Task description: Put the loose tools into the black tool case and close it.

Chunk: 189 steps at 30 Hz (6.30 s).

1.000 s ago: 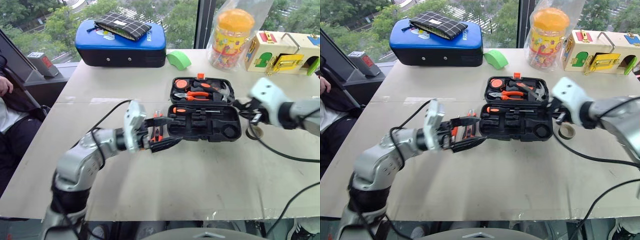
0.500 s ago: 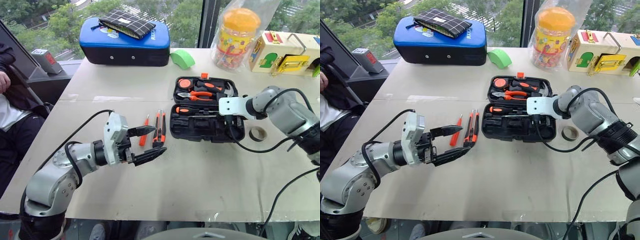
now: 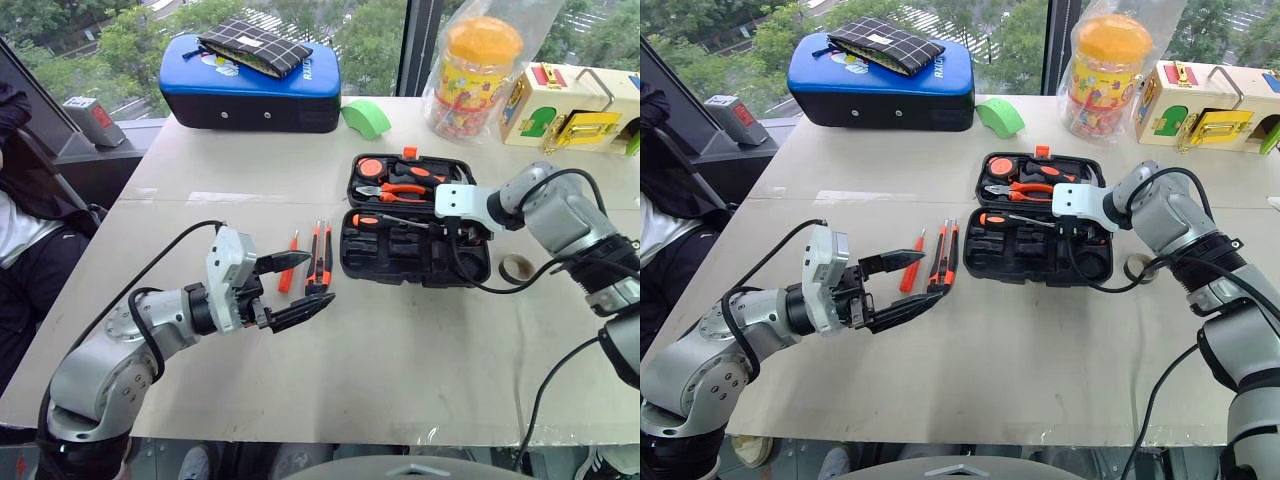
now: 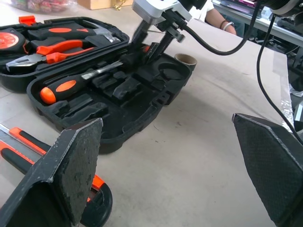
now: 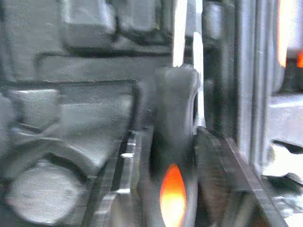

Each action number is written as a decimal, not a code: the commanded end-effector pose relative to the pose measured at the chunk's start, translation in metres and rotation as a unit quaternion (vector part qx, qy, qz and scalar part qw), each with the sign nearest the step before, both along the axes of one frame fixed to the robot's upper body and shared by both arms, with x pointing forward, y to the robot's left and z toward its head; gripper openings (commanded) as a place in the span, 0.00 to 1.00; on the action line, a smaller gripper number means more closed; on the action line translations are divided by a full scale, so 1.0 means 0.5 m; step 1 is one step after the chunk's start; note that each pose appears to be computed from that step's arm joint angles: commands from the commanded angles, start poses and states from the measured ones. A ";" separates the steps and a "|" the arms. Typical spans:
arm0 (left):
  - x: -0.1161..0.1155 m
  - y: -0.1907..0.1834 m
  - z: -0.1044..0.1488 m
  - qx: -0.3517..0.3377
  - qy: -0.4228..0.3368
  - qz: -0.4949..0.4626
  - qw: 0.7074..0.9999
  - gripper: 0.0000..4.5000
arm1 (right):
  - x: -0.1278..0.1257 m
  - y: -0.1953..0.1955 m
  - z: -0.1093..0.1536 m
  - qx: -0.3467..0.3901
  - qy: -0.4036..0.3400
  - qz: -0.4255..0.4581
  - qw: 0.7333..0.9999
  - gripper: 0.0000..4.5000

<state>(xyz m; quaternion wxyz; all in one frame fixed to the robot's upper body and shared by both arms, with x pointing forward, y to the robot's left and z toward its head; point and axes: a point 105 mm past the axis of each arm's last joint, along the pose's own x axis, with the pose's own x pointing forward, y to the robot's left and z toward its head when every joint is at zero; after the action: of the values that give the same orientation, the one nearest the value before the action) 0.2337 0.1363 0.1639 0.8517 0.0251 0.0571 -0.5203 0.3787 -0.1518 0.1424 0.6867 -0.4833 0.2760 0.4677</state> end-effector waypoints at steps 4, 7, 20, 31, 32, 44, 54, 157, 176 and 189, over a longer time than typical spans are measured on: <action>-0.002 0.000 0.014 0.004 -0.024 -0.001 1.000 1.00 | -0.023 0.032 0.055 0.084 0.006 0.049 0.995 0.72; 0.000 -0.001 0.011 0.004 -0.022 0.000 1.000 1.00 | -0.044 0.038 0.088 0.139 0.017 0.067 0.988 0.72; 0.009 0.001 0.006 0.003 -0.024 0.006 1.000 1.00 | -0.018 0.026 0.080 0.264 -0.015 -0.098 0.959 0.01; 0.005 0.006 0.003 0.008 -0.023 0.010 1.000 1.00 | -0.010 0.051 -0.009 0.162 -0.026 -0.043 0.986 0.01; 0.004 0.007 0.003 0.008 -0.023 0.011 1.000 1.00 | -0.016 0.054 -0.012 0.158 -0.025 -0.031 0.987 0.01; 0.002 0.009 -0.004 0.007 -0.018 0.024 1.000 1.00 | -0.019 0.042 0.093 0.313 -0.073 -0.086 0.943 0.01; 0.008 0.014 -0.005 -0.001 -0.016 0.041 0.999 1.00 | -0.075 0.050 0.050 0.469 -0.142 -0.213 0.845 0.01; 0.324 -0.132 -0.063 0.356 -0.129 -0.218 0.899 0.39 | -0.419 -0.028 0.066 0.410 -0.114 -0.167 0.890 1.00; 0.274 -0.156 -0.039 0.165 -0.031 -0.142 0.976 0.00 | -0.406 -0.017 0.059 0.419 -0.117 -0.175 0.883 1.00; 0.319 -0.157 -0.142 0.225 -0.022 -0.048 0.973 0.00 | -0.409 -0.019 0.053 0.415 -0.118 -0.182 0.883 1.00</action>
<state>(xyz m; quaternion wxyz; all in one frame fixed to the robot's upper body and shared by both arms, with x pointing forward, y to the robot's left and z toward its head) 0.3936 0.0521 0.1111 0.8057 0.2089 0.1235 -0.5404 0.1763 -0.1654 0.1622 0.9259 -0.1365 0.0743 0.3444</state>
